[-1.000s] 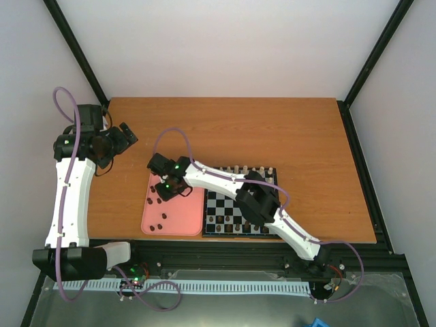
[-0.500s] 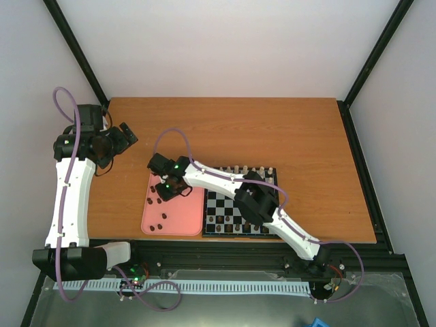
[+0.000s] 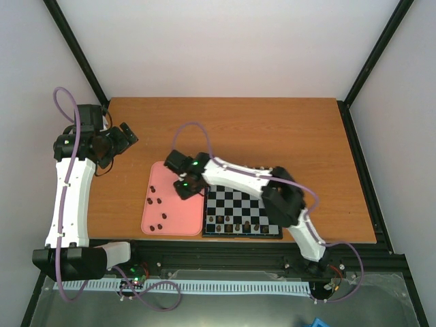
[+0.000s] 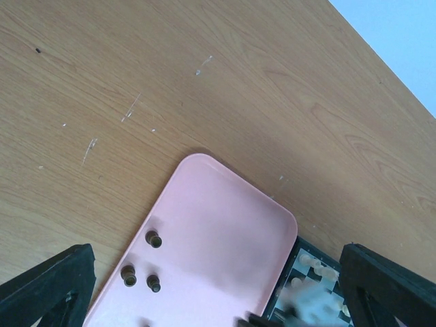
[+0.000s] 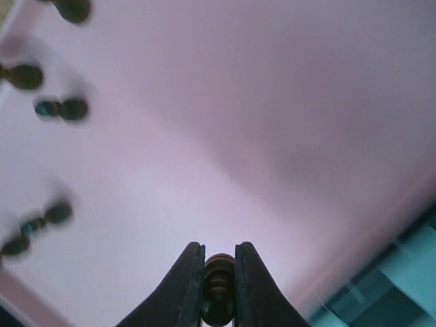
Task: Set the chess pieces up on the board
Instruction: Pick up the chess piece from the storage box, then place the chess piece on the chessboard.
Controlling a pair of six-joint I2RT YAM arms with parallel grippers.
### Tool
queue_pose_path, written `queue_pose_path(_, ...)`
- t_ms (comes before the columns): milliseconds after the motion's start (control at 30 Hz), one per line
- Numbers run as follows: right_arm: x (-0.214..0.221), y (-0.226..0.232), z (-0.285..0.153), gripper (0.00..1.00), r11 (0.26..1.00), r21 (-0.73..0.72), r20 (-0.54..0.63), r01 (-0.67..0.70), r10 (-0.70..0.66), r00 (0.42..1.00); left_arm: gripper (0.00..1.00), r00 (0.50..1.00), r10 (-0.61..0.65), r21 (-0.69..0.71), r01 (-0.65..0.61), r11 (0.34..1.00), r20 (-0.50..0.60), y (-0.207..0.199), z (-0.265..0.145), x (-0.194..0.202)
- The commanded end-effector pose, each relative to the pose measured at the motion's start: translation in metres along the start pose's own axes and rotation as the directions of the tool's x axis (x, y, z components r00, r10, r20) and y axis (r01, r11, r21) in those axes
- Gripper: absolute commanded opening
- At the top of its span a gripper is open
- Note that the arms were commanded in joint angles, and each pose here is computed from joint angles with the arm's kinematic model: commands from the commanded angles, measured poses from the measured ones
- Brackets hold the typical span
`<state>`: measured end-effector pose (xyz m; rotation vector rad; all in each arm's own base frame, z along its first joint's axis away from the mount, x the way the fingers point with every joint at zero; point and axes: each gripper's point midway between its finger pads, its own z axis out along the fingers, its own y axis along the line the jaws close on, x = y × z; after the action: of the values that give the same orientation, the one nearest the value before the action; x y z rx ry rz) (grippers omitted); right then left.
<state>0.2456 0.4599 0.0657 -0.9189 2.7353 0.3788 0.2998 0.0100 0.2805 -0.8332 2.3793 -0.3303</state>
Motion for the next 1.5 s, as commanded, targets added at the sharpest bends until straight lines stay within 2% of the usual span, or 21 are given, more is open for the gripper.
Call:
queue_pose_path(0,0.014,-0.043,-0.075,0.03,0.992,0.049,0.114,-0.113,0.107,0.988,1.0,1.0,0.02,0.022,-0.02,1.0,0.022,-0.005,-0.006,-0.006)
queue_pose_path(267,0.115,-0.105,-0.085,0.03,0.961,0.097,0.054,-0.258,0.254,0.966,1.0,1.0,0.018,0.011,-0.019,1.0,0.01,-0.003,-0.001,-0.006)
queue_pose_path(433,0.145,-0.119,-0.075,0.03,0.947,0.104,0.031,-0.304,0.302,0.953,1.0,1.0,0.018,0.001,-0.018,1.0,0.005,-0.002,0.003,-0.006)
queue_pose_path(1000,0.159,-0.111,-0.063,0.03,0.944,0.021,0.0,-0.328,0.328,0.945,1.0,1.0,0.02,-0.026,-0.02,0.999,-0.001,0.004,0.008,-0.004)
queue_pose_path(1467,0.176,-0.112,-0.055,0.03,0.939,0.049,-0.028,-0.341,0.342,0.939,1.0,1.0,0.02,-0.018,-0.02,1.0,0.0,0.003,0.005,-0.002)
